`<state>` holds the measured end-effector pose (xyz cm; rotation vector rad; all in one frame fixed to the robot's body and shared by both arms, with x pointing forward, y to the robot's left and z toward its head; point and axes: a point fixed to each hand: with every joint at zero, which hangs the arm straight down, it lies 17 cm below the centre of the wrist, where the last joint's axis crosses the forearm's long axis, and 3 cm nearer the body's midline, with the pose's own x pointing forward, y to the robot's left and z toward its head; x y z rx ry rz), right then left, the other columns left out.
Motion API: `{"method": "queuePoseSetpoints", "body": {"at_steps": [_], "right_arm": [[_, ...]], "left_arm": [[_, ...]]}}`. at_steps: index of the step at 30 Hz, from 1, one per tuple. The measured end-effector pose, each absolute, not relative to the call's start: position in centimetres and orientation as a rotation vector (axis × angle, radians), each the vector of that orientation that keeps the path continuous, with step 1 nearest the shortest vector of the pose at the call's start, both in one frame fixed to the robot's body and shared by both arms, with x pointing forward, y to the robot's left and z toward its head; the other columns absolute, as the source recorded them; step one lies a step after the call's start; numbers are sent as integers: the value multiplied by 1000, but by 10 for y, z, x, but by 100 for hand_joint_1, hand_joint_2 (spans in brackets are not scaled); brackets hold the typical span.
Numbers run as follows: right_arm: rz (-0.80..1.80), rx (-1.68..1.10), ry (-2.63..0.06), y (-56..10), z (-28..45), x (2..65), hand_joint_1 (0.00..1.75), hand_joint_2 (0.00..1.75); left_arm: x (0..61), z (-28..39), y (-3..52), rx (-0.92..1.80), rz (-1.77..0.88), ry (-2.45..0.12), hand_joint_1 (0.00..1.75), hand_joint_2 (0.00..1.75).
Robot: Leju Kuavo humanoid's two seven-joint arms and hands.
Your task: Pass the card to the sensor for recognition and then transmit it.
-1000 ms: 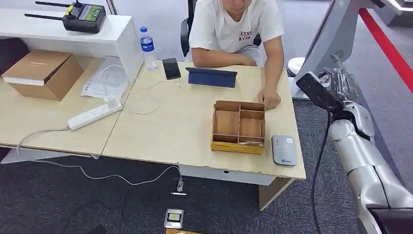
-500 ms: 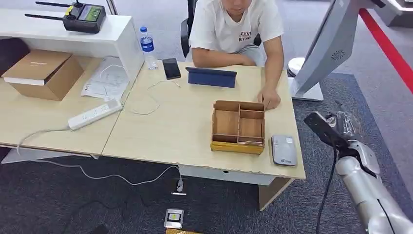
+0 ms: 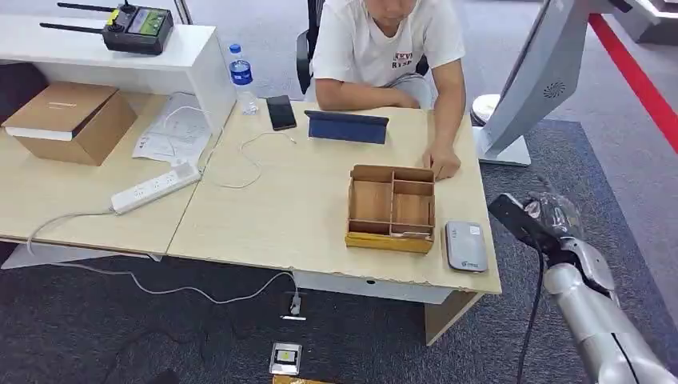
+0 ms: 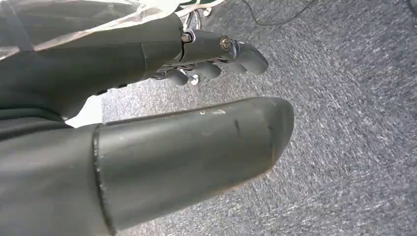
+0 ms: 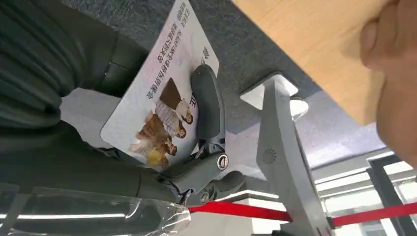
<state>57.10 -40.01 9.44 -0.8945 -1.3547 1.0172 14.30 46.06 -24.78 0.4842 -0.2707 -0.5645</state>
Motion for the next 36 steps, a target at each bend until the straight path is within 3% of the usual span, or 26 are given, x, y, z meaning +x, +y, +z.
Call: {"method": "queuePoseSetpoints", "body": {"at_steps": [13,36], "right_arm": [[1071,-823,-1349,-354,69,565,175,175],[1094,-777,-1263,-354,16,533,175,175]], "left_arm": [[143,-248,460,492,-555,-266,0,0],[142,-249,457,493,-563,-262,0,0]]}}
